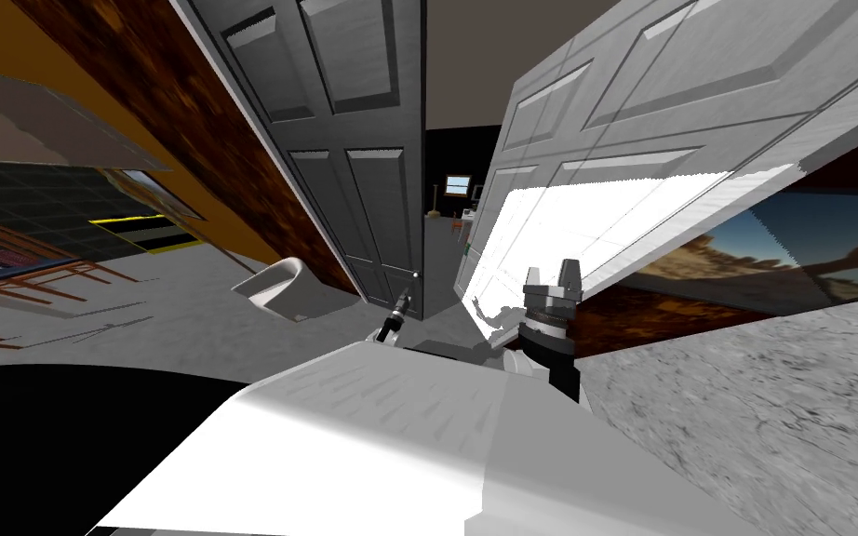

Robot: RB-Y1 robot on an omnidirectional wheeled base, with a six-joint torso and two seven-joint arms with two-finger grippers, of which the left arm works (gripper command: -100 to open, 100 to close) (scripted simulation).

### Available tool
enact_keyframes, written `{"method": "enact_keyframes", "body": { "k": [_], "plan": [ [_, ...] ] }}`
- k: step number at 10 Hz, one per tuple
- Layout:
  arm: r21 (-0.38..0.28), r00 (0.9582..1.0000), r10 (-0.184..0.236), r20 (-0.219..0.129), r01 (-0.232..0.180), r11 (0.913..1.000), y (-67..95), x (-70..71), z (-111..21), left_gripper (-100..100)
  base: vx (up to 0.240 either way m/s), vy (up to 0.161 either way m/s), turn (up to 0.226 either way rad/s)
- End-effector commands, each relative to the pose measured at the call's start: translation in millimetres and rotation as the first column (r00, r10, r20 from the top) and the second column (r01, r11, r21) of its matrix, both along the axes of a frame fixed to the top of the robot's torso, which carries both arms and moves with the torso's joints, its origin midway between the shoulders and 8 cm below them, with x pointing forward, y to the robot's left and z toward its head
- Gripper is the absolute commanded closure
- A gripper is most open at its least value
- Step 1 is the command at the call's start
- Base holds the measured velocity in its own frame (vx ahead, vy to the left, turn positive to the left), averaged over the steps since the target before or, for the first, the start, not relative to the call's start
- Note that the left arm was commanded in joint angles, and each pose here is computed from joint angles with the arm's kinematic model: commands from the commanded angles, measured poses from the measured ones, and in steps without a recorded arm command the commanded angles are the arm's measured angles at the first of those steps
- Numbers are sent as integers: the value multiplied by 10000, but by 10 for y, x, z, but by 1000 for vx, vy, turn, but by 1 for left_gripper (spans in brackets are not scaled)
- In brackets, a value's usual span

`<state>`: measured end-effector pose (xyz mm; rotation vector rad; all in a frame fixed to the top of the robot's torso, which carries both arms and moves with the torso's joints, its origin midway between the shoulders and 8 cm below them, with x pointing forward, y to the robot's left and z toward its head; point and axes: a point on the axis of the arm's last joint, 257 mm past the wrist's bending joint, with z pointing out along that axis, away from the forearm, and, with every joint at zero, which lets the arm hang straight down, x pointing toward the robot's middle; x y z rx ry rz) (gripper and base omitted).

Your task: Push the door open

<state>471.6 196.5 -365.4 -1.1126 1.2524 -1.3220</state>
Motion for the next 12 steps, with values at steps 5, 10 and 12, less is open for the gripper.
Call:
{"method": "enact_keyframes", "body": {
  "k": [5, 10, 12],
  "plan": [
    [37, 9992, -59, -401, 60, 10000, -30, -10, -194, -100, 74, 64, -34],
    [56, 9987, -26, -507, 29, 10000, -17, -14, -243, -100, 87, 27, -24],
    [56, 9987, 33, -510, -30, 10000, 3, -12, -249, -100, 194, -31, -26]
  ]
}}
